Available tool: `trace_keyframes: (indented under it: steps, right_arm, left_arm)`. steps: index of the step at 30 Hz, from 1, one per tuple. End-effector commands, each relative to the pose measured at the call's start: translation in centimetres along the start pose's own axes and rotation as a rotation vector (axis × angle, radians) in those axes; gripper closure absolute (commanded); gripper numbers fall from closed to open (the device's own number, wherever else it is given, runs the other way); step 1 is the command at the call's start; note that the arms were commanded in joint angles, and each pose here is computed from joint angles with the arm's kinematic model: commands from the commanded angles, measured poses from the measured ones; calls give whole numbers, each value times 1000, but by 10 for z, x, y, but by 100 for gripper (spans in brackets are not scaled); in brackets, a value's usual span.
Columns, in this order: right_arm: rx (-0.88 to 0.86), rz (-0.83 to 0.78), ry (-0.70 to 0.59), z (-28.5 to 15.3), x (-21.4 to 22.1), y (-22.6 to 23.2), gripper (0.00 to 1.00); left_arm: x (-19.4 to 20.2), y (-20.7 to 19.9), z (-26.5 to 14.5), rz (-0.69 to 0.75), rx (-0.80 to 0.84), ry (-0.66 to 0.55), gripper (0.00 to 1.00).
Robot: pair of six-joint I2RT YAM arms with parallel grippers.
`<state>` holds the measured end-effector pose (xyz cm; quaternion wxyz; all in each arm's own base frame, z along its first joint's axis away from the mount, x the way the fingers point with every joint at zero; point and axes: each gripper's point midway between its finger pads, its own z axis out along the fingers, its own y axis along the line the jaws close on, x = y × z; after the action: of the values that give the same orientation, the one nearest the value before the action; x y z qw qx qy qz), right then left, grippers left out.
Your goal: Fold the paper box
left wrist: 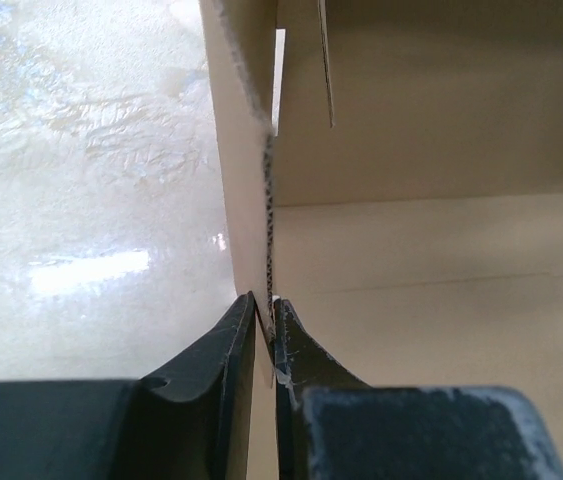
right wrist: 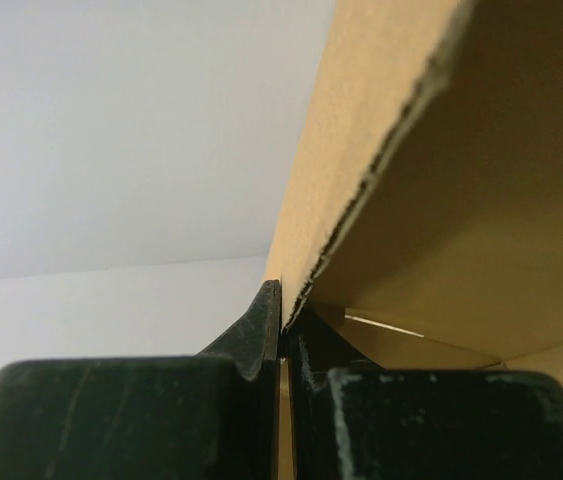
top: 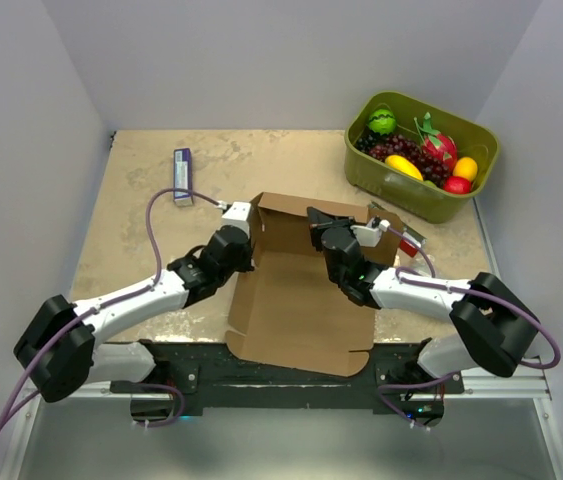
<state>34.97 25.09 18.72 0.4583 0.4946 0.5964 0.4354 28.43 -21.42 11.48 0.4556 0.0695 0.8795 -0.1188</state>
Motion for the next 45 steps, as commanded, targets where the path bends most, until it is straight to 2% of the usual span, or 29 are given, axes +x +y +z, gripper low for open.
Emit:
trace_keyframes:
  steps: [1,5,12,20,22,25,26,31,34,36,38,42,45]
  right_arm:
    - [92,-143,45,-7,9,-38,100]
    - [92,-148,41,-8,7,-35,100]
    - [104,-156,34,-8,5,-37,100]
    - [133,-203,24,-14,-4,-43,100]
    - [139,-215,17,-16,-7,-46,100]
    - [150,-225,13,-18,-10,-53,100]
    - [153,-226,10,-19,-12,-55,100]
    - [151,-230,3,-20,-14,-55,100]
    - [151,-232,0,-19,-15,-55,100]
    - [154,-235,-2,-19,-15,-57,100]
    - [153,-232,-2,-19,-14,-56,100]
    - [153,-235,1,-19,-14,-57,100]
    - [151,-235,2,-19,-14,-56,100]
  left_arm:
    - [12,-22,2,-95,112,-42,92]
    - [38,-7,1,-88,56,-40,92]
    - [62,-7,-3,-85,19,-77,94]
    - [90,-9,-3,-37,-12,-51,92]
    - [88,-14,-3,-25,19,-59,88]
    - [83,-24,-7,8,86,-76,71]
    - [83,-26,-9,17,105,-74,61]
    - [66,-32,-26,48,186,-135,27]
    - [57,-31,-40,59,230,-174,19]
    - [46,-31,-53,60,264,-213,17]
    - [42,-30,-62,78,283,-225,15]
    - [9,-27,-90,65,335,-333,12]
    - [-12,-16,-94,47,335,-383,12]
